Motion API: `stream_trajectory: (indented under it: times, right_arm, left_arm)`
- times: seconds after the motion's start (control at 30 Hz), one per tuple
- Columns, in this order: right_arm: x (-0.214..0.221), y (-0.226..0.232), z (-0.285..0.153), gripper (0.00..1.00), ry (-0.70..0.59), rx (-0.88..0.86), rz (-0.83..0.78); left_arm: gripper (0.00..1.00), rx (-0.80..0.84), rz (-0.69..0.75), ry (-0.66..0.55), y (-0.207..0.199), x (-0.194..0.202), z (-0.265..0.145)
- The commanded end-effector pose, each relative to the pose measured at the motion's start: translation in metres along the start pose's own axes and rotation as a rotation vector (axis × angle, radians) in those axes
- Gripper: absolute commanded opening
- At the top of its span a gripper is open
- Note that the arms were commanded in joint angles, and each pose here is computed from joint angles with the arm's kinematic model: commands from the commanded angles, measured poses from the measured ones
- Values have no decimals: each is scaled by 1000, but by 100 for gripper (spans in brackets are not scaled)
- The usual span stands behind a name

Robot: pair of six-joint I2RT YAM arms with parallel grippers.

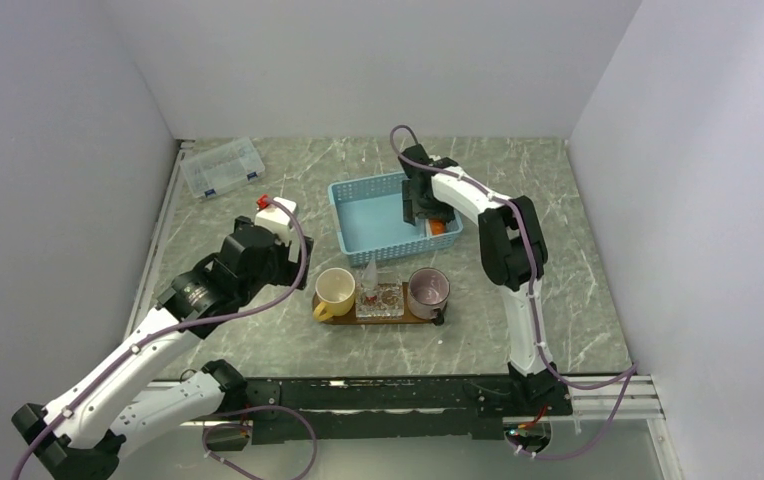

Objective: Prepare toiletry sets of a toothbrush and toothpaste on the tray

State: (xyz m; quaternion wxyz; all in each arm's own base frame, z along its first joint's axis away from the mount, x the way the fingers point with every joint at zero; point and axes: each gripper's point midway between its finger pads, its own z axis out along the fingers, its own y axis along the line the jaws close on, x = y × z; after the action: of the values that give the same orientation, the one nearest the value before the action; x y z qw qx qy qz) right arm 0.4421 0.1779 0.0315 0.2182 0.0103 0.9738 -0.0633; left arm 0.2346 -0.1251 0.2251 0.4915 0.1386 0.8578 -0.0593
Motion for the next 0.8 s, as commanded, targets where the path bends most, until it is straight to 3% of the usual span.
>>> stream_trajectory:
  times: [0.0,0.33,0.77]
  right_arm:
    - [-12,8,5,76,-8,-67,31]
    - [3,31,2,71,14,-217,-41]
    - [-10,39,-23,72,-69,-268,-44]
  left_arm:
    - [99,15,-9,-38,-2,-11,2]
    - [99,3,-12,-28,1,-10,4]
    - [99,4,-13,-17,2,-7,6]
